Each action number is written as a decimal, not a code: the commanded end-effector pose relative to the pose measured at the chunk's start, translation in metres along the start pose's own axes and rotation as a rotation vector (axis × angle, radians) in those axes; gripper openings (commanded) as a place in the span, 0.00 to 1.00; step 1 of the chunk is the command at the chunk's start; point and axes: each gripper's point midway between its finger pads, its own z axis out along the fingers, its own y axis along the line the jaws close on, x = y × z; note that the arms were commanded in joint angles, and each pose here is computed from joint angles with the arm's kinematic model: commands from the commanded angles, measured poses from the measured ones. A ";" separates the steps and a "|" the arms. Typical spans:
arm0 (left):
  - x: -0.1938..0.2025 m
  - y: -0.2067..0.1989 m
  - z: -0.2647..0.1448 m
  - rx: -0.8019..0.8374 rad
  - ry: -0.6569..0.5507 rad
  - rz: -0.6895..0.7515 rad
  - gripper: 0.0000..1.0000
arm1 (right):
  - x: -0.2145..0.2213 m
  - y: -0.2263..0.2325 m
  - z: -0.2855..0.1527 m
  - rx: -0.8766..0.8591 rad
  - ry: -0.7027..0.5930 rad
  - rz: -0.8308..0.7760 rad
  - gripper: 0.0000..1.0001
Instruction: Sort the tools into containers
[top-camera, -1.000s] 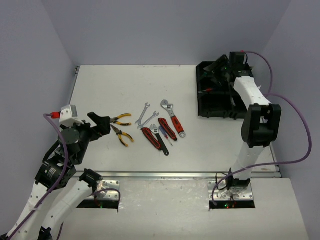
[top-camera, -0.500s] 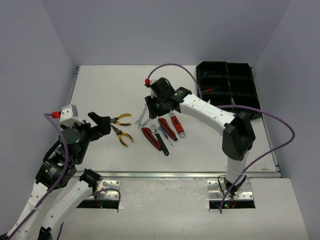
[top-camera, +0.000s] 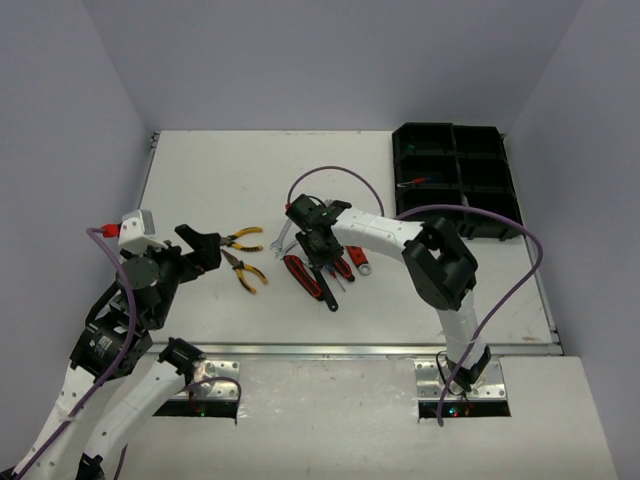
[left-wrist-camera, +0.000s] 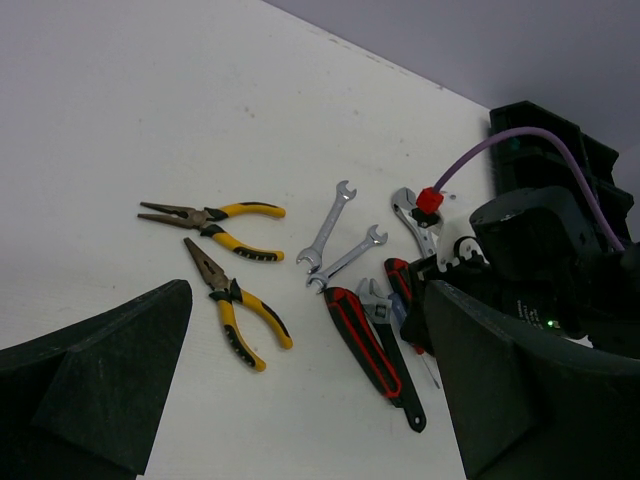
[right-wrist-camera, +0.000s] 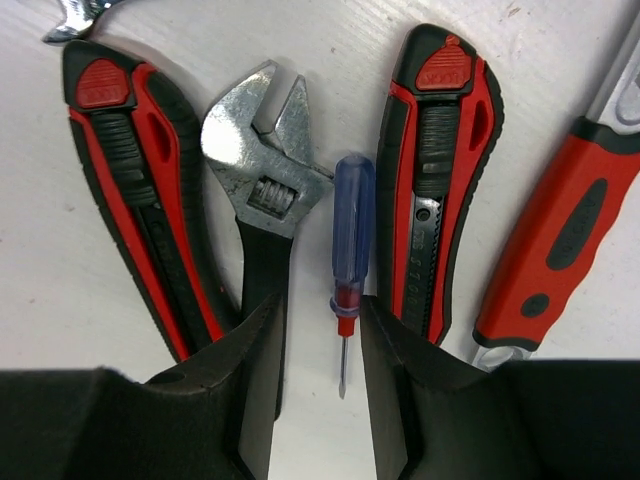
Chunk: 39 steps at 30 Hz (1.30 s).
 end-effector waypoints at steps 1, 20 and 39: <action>-0.010 -0.003 0.001 0.014 -0.041 -0.019 1.00 | 0.005 -0.008 0.017 0.054 0.019 -0.010 0.37; -0.010 -0.004 0.000 0.020 -0.044 -0.020 1.00 | -0.007 -0.015 -0.002 0.045 -0.036 0.051 0.00; -0.013 -0.002 -0.004 0.017 -0.062 -0.033 1.00 | -0.102 -0.321 -0.099 -0.089 -0.612 1.434 0.00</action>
